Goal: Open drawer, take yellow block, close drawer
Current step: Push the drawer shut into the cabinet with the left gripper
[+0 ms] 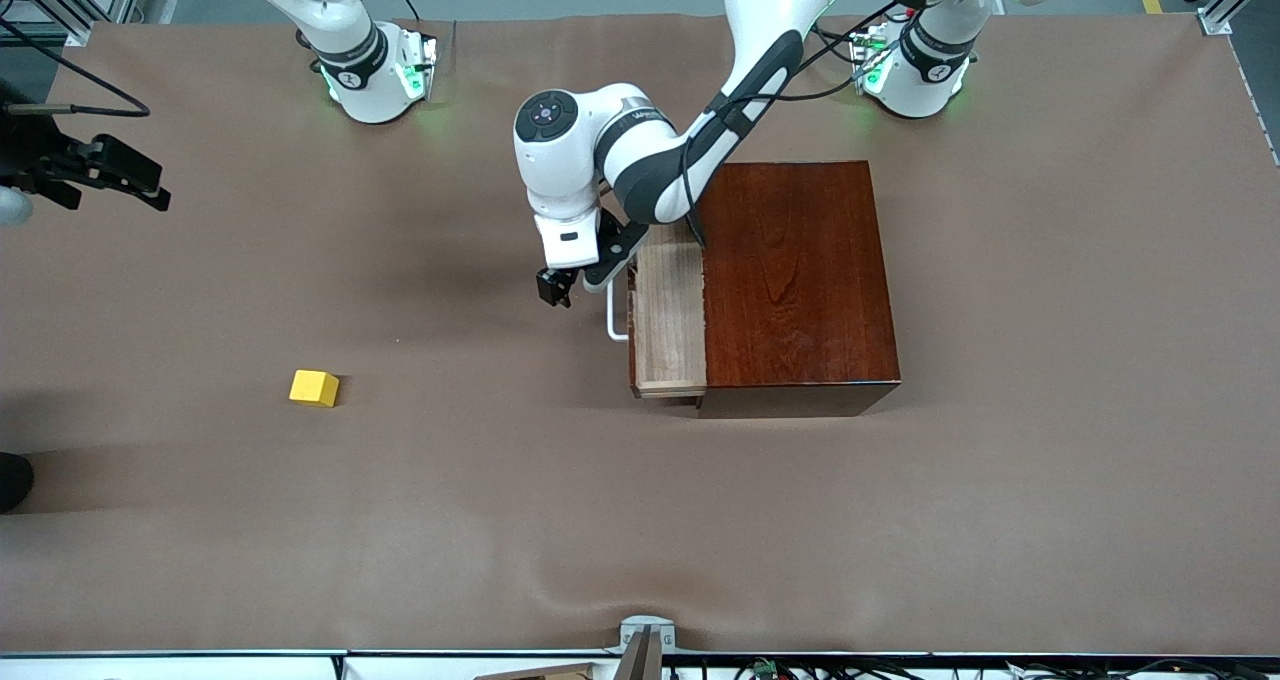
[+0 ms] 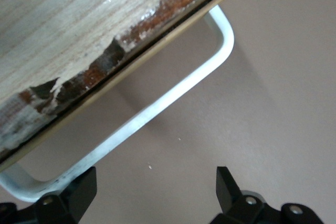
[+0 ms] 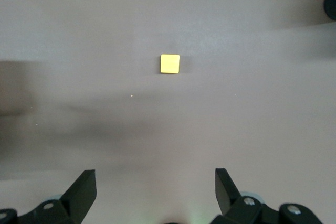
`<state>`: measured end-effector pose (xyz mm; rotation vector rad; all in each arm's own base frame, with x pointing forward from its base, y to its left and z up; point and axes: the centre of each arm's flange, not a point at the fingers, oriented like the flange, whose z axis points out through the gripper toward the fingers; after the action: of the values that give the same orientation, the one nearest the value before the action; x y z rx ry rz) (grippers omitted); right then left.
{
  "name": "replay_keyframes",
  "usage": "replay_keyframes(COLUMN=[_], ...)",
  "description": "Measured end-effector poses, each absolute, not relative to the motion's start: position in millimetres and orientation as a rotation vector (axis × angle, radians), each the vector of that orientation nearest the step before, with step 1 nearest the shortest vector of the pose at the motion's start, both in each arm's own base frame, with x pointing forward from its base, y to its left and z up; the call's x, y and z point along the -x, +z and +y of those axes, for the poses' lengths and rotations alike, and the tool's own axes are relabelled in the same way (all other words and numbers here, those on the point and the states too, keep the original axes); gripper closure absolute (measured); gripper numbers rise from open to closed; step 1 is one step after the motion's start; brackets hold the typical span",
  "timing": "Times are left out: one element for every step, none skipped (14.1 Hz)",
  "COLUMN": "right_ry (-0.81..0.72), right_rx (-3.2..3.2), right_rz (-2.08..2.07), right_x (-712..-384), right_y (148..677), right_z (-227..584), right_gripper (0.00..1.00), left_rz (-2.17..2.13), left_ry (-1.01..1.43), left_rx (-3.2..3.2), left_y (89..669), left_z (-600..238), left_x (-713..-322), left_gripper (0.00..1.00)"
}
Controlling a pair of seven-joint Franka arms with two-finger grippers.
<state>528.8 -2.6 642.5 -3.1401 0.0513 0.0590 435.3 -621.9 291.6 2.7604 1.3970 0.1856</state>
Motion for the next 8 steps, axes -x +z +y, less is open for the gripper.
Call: replay_keyframes(right_ry=[0.055,0.051,0.042,0.033,0.029,0.029,0.028,0.028], right_rx=[3.14,3.14,3.14,3.14,3.14,3.14,3.14,3.14], right_rz=[0.051,0.051,0.051,0.051,0.051,0.051,0.051,0.051], right_x=[-529,-529,-530,-530,-530,-530,-530,-530], right_y=[643,644,644,645,645,645,645,645], right_z=[-3,-2,-2,-2,-3,-3,-3,-3], right_gripper=[0.0,0.0,0.0,0.0,0.0,0.0,0.0,0.0], left_rz=[1.421,1.438,1.455,1.477,1.505,1.532,1.557,1.578], left_ry=[0.184,0.181,0.182,0.185,0.192,0.202,0.212,0.216], left_rx=[-2.76,-2.76,-2.772,-2.785,-2.796,-2.802,-2.805,-2.806], left_y=[291,291,291,291,292,295,297,300], left_z=[-619,-616,-613,-607,-600,-591,-582,-574], left_x=[-438,-440,-442,-445,-451,-458,-467,-474], left_gripper=[0.0,0.0,0.0,0.0,0.0,0.0,0.0,0.0])
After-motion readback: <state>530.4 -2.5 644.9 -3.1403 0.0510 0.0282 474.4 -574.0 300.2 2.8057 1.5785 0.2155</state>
